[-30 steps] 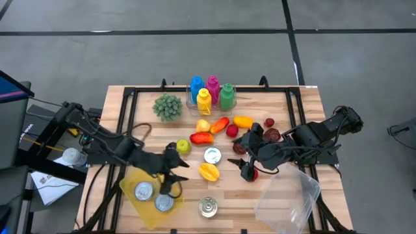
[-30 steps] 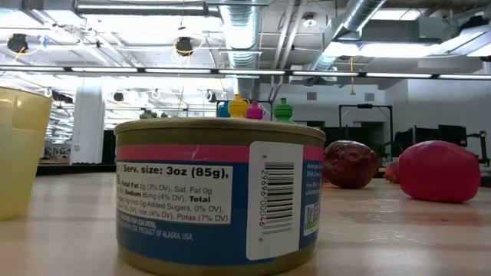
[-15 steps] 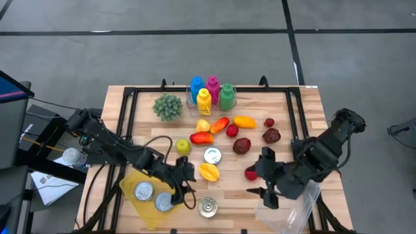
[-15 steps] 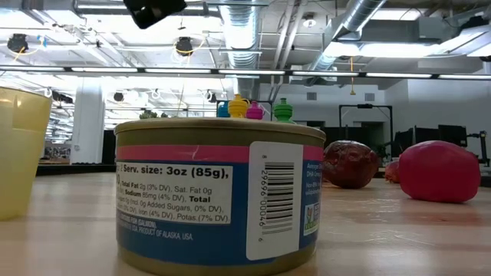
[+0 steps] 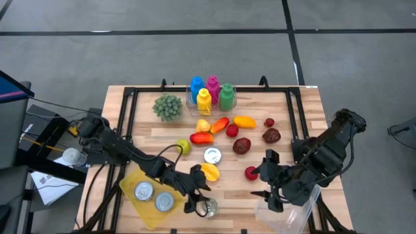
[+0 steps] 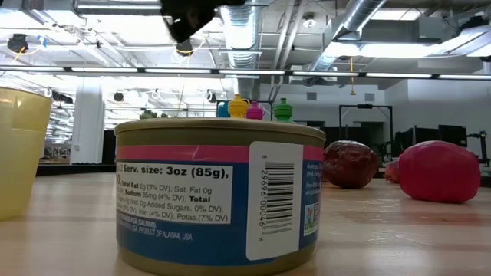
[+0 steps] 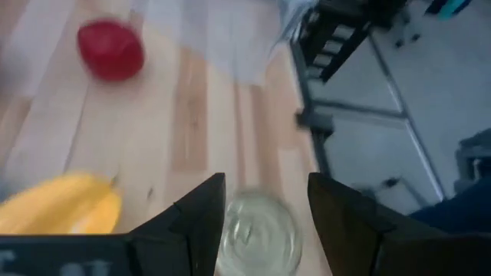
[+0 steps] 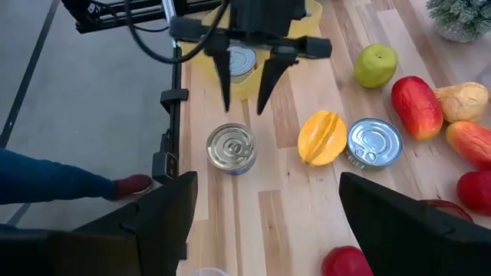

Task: Pick & Place Food Item
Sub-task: Put the blue and pink tuna can into the yellow bin

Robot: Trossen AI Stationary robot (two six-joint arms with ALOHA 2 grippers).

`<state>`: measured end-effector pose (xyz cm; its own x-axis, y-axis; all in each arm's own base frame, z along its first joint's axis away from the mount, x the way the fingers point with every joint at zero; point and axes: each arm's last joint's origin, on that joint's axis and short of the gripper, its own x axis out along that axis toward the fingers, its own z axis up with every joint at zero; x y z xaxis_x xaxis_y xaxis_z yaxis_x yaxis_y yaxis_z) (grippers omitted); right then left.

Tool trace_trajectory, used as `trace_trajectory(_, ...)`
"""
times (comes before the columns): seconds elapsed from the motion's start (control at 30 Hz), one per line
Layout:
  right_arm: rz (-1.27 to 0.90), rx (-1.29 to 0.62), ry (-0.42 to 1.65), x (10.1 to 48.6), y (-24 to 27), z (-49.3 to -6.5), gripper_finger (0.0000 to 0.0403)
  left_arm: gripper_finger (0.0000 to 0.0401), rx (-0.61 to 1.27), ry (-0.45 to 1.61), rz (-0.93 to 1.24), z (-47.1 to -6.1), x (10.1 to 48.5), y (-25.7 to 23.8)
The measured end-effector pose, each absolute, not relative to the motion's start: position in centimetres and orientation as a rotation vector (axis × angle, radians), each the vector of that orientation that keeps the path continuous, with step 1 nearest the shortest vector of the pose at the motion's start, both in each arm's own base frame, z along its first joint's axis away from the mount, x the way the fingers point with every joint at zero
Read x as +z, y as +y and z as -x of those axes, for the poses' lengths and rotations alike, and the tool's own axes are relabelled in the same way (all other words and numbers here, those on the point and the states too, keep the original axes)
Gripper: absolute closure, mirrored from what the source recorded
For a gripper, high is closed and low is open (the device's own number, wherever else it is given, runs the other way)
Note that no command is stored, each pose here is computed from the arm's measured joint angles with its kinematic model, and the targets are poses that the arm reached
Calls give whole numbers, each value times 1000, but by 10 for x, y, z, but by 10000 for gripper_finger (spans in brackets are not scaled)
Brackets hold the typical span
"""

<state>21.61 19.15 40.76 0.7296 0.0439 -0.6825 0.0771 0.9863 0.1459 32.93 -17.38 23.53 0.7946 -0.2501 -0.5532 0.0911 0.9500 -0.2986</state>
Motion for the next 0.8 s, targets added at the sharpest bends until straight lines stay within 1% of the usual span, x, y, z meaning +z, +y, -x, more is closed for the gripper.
trace_trajectory(0.1, -166, -20, 757, 407, 191, -216, 91, 219, -167, 607, 213, -336, 227, -175)
trace_trajectory(0.2, -162, -10, 758, 407, 193, -214, 91, 202, -145, 652, 187, -336, 216, -176)
trace_trajectory(0.3, -151, 7, 763, 407, 197, -210, 91, 173, -117, 695, 156, -334, 206, -180)
trace_trajectory(0.47, -139, 43, 765, 407, 205, -202, 91, 123, -132, 727, 126, -332, 193, -190)
trace_trajectory(0.8, -138, 38, 742, 408, 212, -195, 91, 62, -181, 698, 55, -332, 193, -196)
